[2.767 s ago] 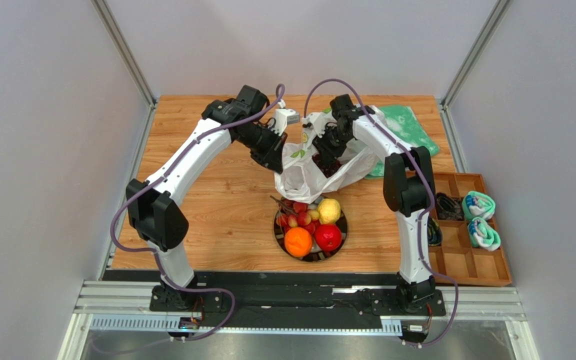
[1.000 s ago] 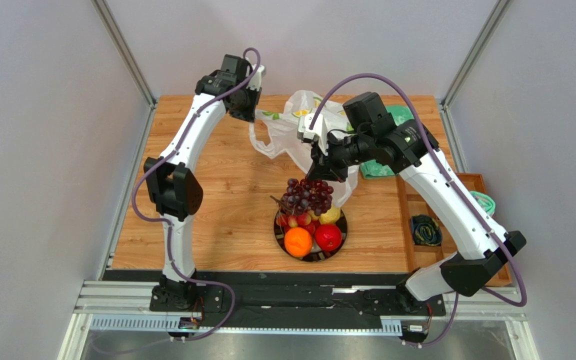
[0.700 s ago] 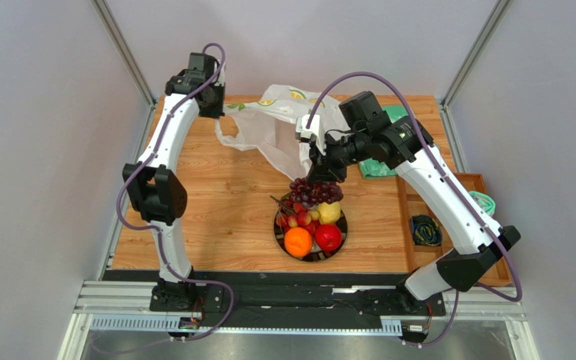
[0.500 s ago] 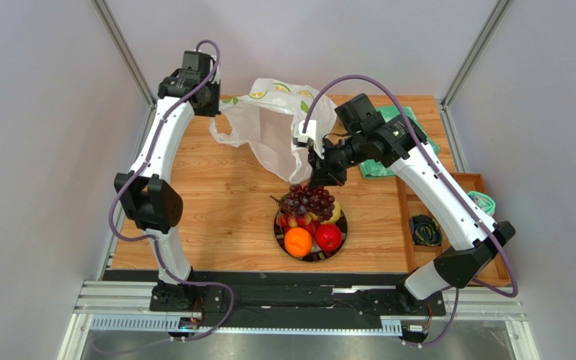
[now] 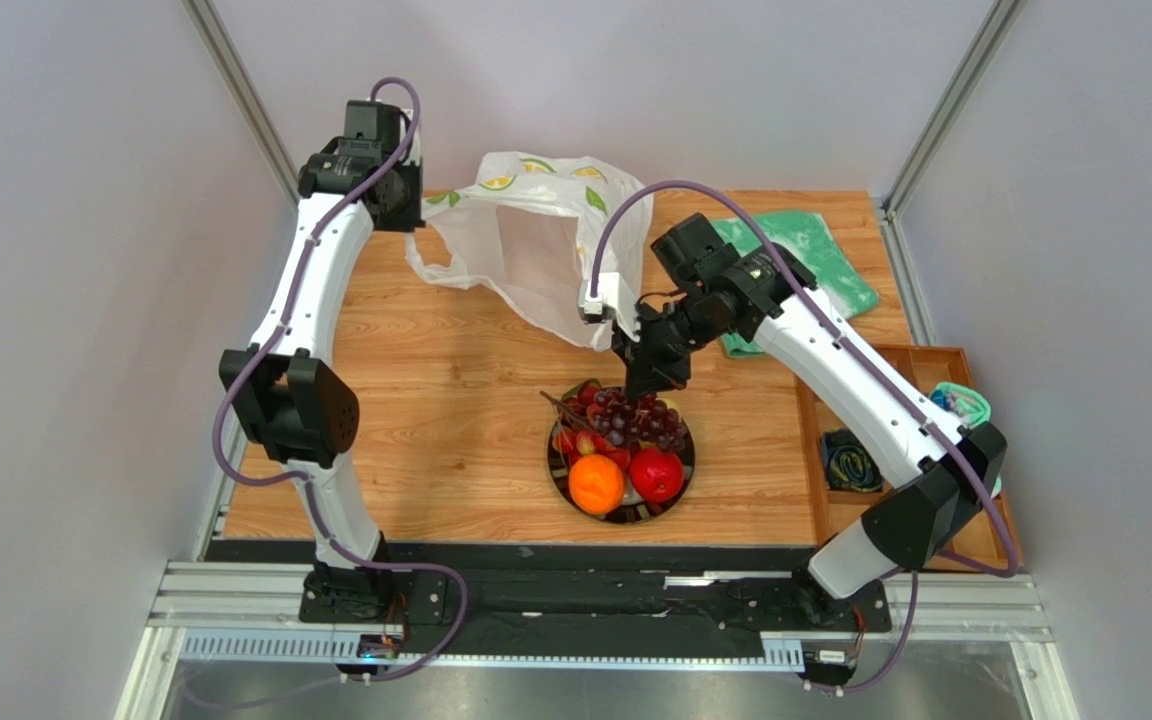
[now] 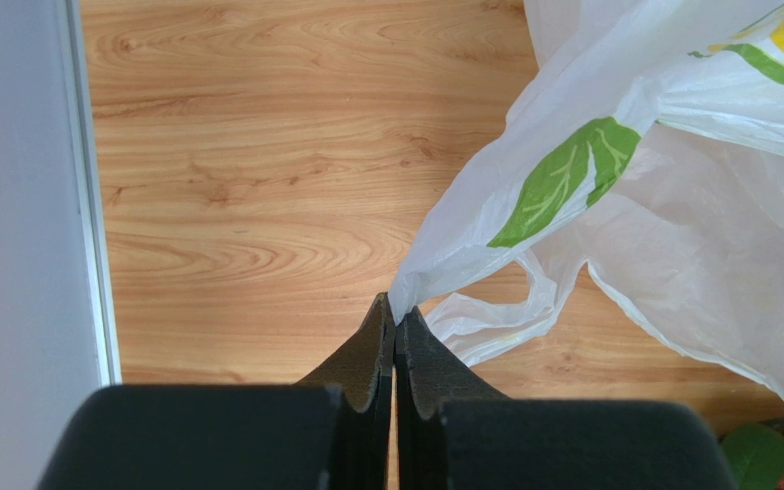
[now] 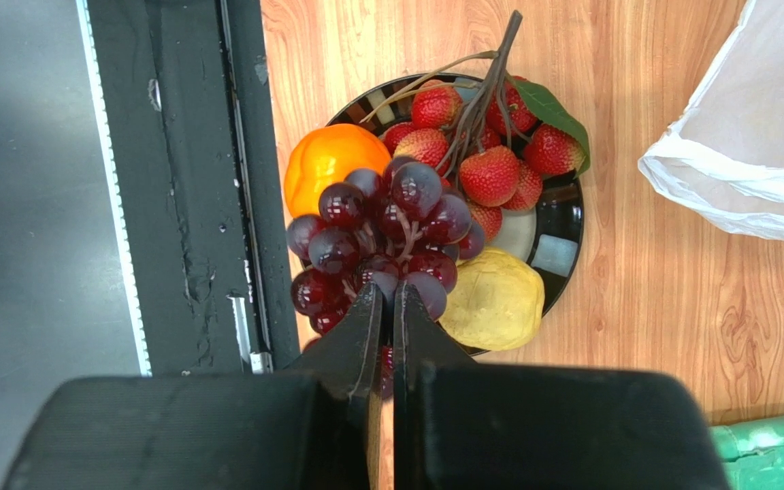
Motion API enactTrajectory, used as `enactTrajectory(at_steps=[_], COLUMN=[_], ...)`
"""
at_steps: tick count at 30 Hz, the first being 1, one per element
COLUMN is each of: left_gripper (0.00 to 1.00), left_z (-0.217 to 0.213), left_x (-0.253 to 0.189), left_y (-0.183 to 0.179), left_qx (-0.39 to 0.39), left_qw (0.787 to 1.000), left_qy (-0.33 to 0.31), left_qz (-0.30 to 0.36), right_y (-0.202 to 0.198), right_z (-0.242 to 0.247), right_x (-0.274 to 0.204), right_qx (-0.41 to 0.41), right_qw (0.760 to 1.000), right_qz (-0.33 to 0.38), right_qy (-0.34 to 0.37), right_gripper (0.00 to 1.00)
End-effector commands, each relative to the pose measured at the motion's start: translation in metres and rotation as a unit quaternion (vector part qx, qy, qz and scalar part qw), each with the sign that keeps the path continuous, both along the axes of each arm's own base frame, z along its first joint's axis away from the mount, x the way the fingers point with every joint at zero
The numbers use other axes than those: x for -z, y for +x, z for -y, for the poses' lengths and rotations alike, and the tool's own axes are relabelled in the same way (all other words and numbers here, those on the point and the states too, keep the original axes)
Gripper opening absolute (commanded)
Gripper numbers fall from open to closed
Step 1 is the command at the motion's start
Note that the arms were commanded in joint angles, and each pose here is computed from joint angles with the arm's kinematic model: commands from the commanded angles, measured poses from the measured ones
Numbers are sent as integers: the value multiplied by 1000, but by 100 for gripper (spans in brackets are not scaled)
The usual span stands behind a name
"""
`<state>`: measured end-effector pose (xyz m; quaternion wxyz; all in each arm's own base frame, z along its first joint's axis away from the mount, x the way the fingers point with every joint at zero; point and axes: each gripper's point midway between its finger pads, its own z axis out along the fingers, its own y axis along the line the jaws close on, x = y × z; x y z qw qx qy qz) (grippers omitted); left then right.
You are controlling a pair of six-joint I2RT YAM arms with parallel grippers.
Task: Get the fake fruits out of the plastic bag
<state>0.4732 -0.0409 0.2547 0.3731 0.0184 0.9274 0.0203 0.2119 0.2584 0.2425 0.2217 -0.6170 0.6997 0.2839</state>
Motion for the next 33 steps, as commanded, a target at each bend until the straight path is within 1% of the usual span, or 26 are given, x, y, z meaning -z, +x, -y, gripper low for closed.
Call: enactTrajectory(at_steps=[1,6,18,23,26,27,29,30,33], left_gripper=[0,0,0,0,0,0,0,0,0], left_z=[4,5,11,12,13,15,15,15,16], left_x=[-4,0,8,12,12,12,12,13,14], left_y=[-1,0,2,3,3,2,2,3,4], left_qx=[14,17,29,31,34,35,36,36,37], left_qw=[1000,1000,999,999,999,999,999,999,999], left_qy=[-5,-8,-17,-19,-21,-24,-25,-25,-26], left_qz=[5,0,-10,-15,-16,-17,-16,-17,-18], right_y=[14,19,26,27,28,29,29,30,30], right_z=[-10,-11,-12,-12,-12,-12,-12,-12,-11], right_x=[-2,11,19,27,27,26,27,26,26], right_qx=[-7,-6,1,2,4,5,6,6,7], right_qw=[999,1000,1000,1000,999,999,999,999,999], right_qz=[27,17,3,-13,-21,-20,-23,-20,-18], right_qy=[17,1,-9,-22,-27,-28,-32,-33,-35], right_gripper=[0,0,0,3,11,15,20,26,30])
